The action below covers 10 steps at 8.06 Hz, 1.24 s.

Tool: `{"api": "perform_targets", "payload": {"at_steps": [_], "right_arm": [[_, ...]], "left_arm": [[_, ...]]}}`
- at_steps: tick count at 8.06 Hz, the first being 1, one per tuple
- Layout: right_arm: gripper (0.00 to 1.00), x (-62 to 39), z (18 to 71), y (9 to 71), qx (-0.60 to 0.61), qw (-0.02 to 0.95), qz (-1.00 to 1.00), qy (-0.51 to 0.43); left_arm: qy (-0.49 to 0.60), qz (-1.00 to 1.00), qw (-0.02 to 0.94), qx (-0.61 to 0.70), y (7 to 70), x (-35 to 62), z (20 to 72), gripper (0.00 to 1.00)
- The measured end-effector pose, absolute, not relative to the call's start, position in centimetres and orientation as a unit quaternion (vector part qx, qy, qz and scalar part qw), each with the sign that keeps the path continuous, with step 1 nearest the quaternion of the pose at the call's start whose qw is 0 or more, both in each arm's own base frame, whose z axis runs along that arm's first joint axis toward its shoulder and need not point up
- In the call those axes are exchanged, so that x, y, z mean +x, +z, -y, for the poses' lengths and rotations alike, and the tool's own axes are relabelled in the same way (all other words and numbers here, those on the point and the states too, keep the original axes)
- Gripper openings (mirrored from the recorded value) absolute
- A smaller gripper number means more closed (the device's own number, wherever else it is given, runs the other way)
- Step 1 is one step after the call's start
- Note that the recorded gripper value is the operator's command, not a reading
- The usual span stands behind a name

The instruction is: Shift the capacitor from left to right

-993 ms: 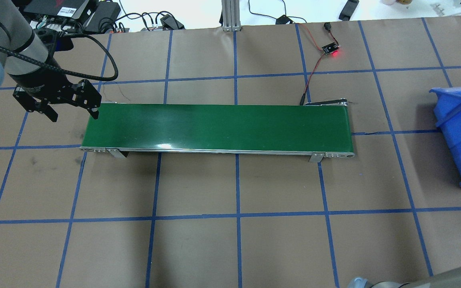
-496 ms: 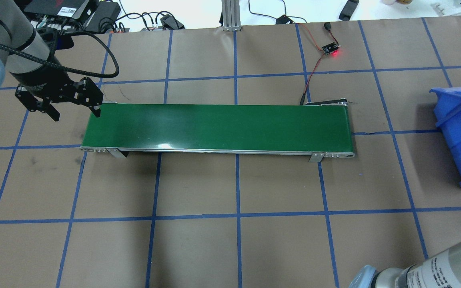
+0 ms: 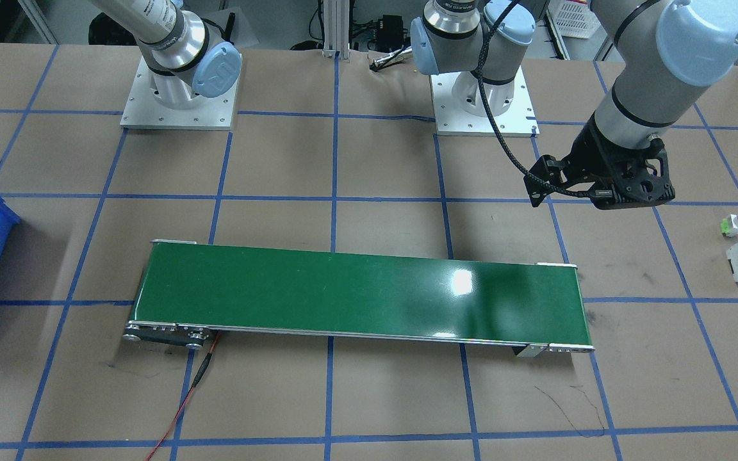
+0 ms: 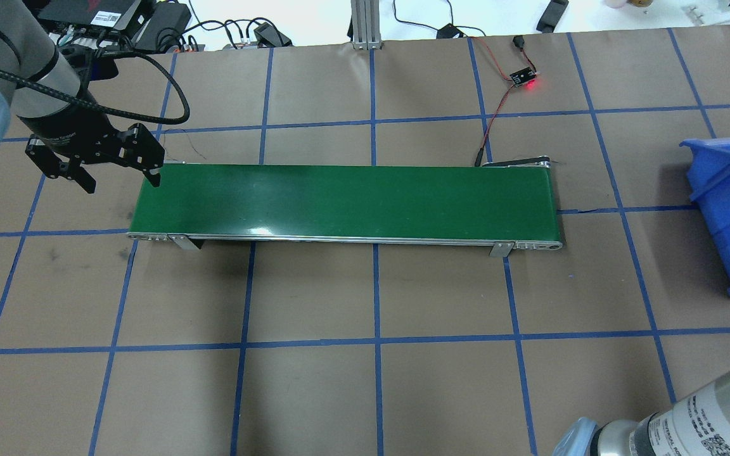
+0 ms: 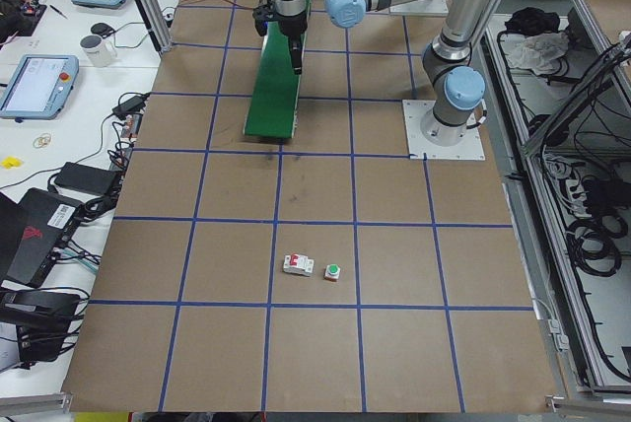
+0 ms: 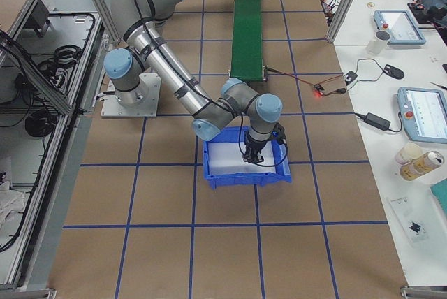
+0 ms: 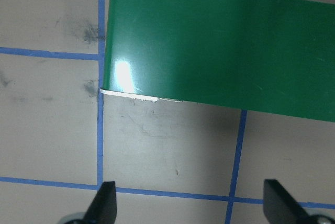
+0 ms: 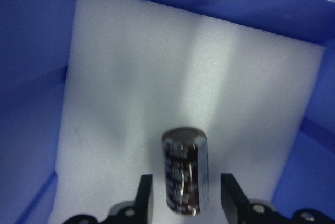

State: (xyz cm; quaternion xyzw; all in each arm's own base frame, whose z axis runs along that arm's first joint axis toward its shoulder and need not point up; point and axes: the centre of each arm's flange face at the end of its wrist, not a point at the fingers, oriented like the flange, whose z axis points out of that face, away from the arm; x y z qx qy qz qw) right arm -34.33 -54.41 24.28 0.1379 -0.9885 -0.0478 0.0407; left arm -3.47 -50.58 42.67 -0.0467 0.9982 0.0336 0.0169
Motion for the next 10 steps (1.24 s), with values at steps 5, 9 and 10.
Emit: {"api": "perform_targets", "payload": {"at_steps": [5, 9, 10], "right_arm": [[1.0, -23.7, 53.0, 39.2, 0.118, 0.044, 0.992, 0.003], [1.0, -1.8, 51.5, 48.0, 0.08, 0.034, 0.996, 0.016], [1.0, 3.1, 50.7, 48.7, 0.071, 0.032, 0.997, 0.018]], "left_arm": [[0.034, -0.998, 0.018, -0.044, 42.7, -3.5, 50.6, 1.0], [0.034, -0.998, 0.019, -0.042, 42.6, -3.4, 50.6, 1.0], [0.034, -0.998, 0.019, -0.041, 42.6, -3.4, 50.6, 1.0]]}}
